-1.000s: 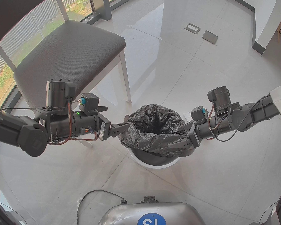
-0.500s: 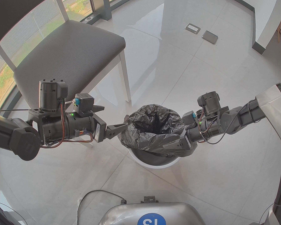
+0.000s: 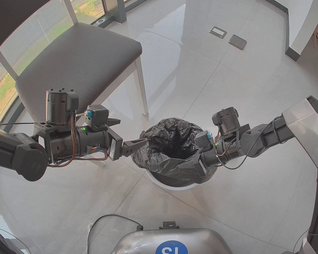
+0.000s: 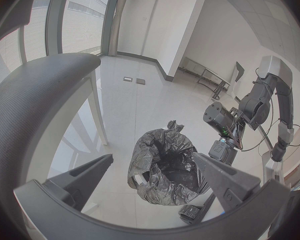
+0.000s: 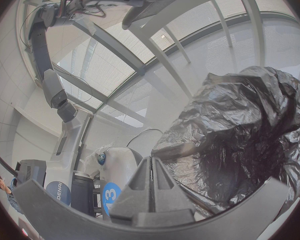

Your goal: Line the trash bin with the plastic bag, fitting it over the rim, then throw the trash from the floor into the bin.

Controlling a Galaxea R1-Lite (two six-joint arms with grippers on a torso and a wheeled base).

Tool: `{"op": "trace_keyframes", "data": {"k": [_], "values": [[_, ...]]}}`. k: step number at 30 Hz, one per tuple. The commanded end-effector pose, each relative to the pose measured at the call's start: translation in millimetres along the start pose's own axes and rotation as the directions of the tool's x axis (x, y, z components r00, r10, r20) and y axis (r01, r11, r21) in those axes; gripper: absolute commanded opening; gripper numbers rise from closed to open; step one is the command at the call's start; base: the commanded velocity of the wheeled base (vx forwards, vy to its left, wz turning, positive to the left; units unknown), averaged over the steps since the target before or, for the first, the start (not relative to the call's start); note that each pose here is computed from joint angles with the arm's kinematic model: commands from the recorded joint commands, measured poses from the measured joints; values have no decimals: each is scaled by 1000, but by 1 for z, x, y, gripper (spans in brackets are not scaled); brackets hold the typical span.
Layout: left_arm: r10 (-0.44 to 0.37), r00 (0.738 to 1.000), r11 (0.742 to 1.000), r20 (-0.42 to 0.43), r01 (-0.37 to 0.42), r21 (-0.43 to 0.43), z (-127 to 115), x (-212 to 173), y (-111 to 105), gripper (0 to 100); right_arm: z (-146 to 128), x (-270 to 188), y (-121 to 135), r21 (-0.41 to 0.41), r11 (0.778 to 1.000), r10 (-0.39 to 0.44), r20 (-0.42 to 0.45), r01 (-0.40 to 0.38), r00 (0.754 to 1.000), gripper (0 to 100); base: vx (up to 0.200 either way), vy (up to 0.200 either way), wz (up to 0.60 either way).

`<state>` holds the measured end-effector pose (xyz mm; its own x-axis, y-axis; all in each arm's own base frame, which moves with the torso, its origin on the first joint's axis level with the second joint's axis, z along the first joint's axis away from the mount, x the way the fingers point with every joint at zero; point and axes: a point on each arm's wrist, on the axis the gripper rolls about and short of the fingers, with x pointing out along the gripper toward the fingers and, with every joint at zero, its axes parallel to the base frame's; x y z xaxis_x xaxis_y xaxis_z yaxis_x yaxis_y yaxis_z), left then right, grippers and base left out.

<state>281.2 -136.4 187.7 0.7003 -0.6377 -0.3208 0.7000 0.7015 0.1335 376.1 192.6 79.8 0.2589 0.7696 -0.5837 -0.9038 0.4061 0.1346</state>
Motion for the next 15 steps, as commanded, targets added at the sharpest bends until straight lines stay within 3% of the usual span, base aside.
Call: {"op": "trace_keyframes", "data": {"k": [1,15], "values": [[-4,1000,1000,-3,4,-1,0,4,0,100,9,9,23,-38,998,42,-5,-42,999,0,0,0,0],[-2,1000,1000,7,2,-1,4,14,4,100,-10,34,58,-41,992,113,-105,-118,988,0,0,0,0]]}}
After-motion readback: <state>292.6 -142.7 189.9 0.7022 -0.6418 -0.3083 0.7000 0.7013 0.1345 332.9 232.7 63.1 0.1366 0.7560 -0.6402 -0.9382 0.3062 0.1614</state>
